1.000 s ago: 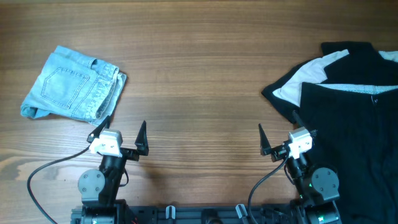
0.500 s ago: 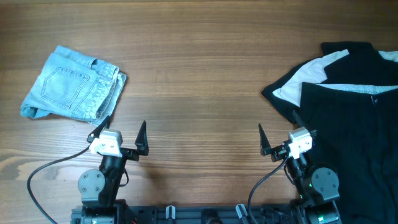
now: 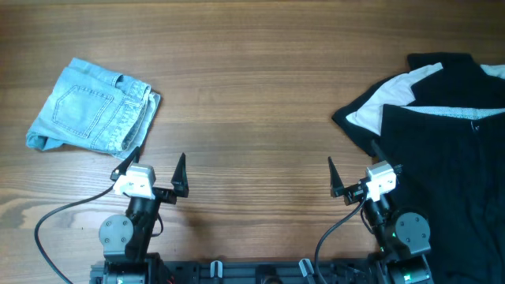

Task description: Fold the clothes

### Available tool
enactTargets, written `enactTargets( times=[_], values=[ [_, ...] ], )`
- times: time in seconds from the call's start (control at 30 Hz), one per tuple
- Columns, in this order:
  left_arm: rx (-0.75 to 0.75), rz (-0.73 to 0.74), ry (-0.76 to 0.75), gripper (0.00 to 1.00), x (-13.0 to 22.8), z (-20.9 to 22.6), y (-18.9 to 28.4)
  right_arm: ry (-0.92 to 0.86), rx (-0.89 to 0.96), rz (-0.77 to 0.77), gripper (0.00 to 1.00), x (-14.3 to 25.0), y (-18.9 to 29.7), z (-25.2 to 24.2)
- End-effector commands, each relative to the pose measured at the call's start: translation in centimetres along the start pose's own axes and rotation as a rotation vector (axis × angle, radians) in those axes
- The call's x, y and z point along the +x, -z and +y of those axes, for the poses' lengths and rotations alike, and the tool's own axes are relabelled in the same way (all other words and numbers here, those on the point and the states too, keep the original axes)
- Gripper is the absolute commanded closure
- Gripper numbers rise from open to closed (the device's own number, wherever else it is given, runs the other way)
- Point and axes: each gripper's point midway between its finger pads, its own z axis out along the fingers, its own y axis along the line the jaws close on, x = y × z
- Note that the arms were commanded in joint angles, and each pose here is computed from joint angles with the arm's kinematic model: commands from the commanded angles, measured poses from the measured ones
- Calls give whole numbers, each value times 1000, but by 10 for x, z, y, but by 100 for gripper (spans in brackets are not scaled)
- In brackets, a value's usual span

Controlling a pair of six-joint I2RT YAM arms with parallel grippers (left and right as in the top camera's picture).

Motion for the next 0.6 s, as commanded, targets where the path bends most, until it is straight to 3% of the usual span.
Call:
enactTargets(
  times=[0.0,0.03,0.13,0.23,0.3,0.37,0.5,0.57],
  values=[
    [69,-16,71,0,-5,-12,1,-184,-19,-14,0,-5,1,2],
    [107,-46,165,0,-19,-19,3,-288,-21,-26,0,-12,2,2],
    [100,-71,182,0,-44,-21,10,-334,-64,-85,0,-46,8,4],
    [-106,-45,194,0,-70,10,19,-322,-34,-20,0,-78,9,-5],
    [-120,16,202,0,-96,9,16,-343,-36,150,0,-88,-3,-7],
    [-149,197,206,0,-106,11,1,-366,-26,408,0,-85,-29,-9],
    [-20,509,292,0,-108,-15,-29,-305,-64,807,0,-69,-73,-10],
    [-7,583,316,0,-96,-15,-41,-311,-81,910,0,-56,-91,-8]
  ],
)
